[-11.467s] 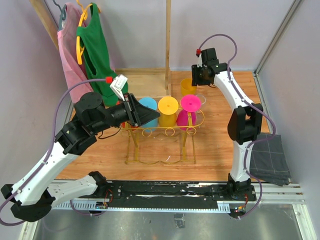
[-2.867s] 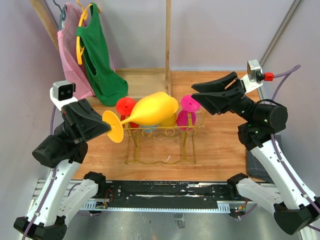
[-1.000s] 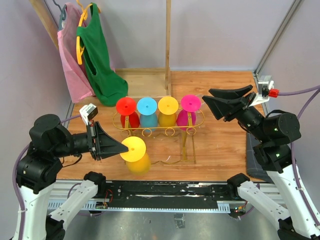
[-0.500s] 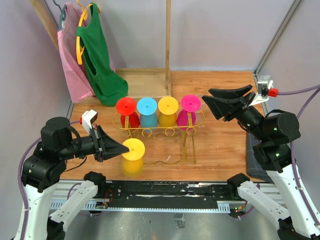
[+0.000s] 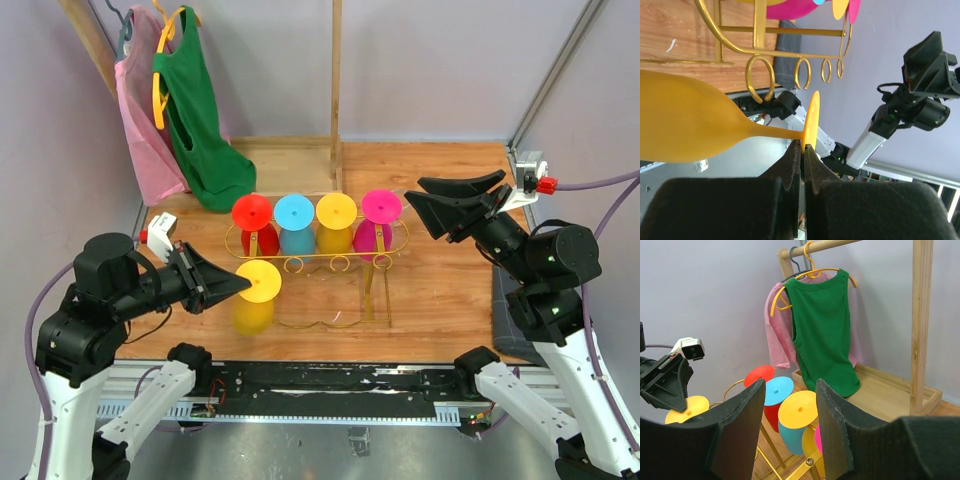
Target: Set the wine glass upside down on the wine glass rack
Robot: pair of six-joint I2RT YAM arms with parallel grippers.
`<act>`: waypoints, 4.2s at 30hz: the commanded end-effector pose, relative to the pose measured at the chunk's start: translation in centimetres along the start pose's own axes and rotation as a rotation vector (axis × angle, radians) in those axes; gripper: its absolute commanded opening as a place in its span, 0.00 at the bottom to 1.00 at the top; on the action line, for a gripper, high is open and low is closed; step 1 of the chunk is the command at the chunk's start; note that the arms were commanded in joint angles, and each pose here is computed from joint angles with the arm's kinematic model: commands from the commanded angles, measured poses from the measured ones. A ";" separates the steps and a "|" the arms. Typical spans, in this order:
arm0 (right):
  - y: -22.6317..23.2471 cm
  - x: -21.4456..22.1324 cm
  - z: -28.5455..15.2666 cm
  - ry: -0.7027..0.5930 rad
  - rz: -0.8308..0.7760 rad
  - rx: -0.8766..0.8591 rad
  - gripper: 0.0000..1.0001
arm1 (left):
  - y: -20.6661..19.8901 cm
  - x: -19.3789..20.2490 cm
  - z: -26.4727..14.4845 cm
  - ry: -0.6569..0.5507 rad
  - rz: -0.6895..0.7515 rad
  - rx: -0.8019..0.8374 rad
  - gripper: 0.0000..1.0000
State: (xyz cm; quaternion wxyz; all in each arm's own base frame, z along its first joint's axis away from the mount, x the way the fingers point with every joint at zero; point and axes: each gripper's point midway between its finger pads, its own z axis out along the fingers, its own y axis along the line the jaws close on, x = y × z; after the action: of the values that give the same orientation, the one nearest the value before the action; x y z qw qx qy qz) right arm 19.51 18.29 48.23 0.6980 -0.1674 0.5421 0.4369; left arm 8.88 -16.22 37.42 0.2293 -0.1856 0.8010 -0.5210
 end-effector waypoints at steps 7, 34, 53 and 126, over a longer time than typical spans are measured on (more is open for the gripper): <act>-0.3 -0.8 -0.4 -0.024 -0.027 0.021 0.46 | -0.4 -1.9 0.3 -0.110 -0.033 0.015 0.00; -0.9 0.2 0.0 -0.009 -0.024 0.026 0.46 | -0.4 -4.4 1.0 -0.250 -0.066 0.061 0.00; -1.5 1.2 0.3 0.012 -0.016 0.035 0.46 | 0.5 -4.9 3.4 -0.214 -0.023 0.066 0.00; -1.2 1.4 0.9 0.008 0.023 0.007 0.47 | 3.1 -6.5 1.6 -0.386 0.064 -0.023 0.46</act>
State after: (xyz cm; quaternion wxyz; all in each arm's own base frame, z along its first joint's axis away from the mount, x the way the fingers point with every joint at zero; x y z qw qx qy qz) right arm 21.26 19.18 46.36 0.6801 -0.1580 0.5628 0.4424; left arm 14.89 -13.15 34.73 0.3704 -0.2644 0.7601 -0.4639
